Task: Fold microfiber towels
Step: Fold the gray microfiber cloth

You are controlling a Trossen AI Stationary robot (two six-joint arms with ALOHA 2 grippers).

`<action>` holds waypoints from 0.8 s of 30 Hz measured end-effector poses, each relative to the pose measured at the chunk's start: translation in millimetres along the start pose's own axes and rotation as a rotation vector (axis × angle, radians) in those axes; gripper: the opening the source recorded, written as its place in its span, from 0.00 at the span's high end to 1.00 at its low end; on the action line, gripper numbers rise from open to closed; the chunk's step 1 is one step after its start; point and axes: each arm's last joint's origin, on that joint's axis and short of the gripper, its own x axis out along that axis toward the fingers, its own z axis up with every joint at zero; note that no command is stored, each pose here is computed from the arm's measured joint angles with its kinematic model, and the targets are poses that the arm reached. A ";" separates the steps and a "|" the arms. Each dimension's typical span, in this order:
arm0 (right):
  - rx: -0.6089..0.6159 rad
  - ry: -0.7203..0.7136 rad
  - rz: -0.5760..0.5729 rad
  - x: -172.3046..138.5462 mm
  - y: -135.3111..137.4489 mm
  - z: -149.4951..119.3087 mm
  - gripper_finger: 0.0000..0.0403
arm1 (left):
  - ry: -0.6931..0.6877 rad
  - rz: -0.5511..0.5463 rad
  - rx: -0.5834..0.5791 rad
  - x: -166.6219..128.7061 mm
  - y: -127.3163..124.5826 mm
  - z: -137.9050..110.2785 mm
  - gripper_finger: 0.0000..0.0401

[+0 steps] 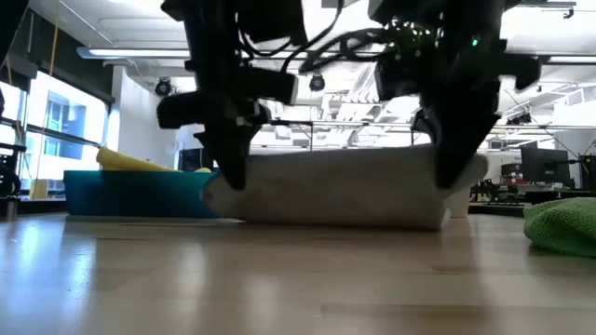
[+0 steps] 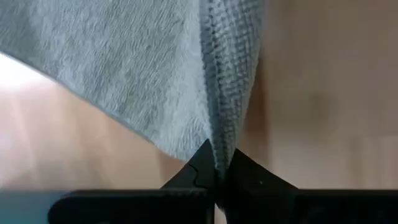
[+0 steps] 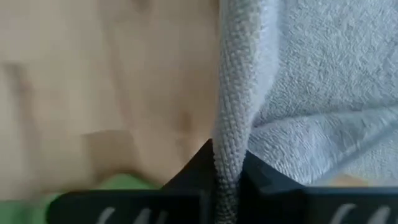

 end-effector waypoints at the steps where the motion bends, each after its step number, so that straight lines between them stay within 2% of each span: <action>1: 0.014 0.001 0.026 -1.7 3.3 0.7 0.93 | -0.005 -0.012 0.009 -0.1 -4.0 0.8 1.00; 6: 0.071 0.043 0.187 -17.7 20.7 4.0 0.75 | 0.003 -0.029 0.036 1.5 -18.6 0.5 1.00; 9: 0.065 0.122 0.324 -27.3 33.4 2.3 0.65 | 0.016 -0.031 0.034 4.9 -23.1 0.4 1.00; 10: 0.053 0.117 0.337 -29.5 36.8 2.9 0.63 | 0.020 -0.037 0.034 6.4 -24.8 0.5 1.00; 12: 0.012 0.067 0.267 -32.3 40.6 3.7 0.61 | 0.035 -0.076 0.039 10.0 -28.2 0.1 1.00; 16: -0.068 -0.115 -0.082 -29.1 32.7 7.1 0.60 | 0.060 -0.200 0.082 13.5 -39.0 -2.0 1.00; 19: -0.054 -0.193 -0.267 -26.4 21.5 10.6 0.61 | 0.058 -0.206 0.110 12.1 -45.3 -2.5 1.00; 22: -0.009 -0.271 -0.284 -14.8 10.6 15.7 0.62 | 0.048 -0.166 0.145 11.7 -46.9 -2.1 1.00; 24: -0.003 -0.305 -0.221 -1.2 5.0 16.1 0.63 | 0.044 -0.137 0.153 11.6 -47.0 -1.8 1.00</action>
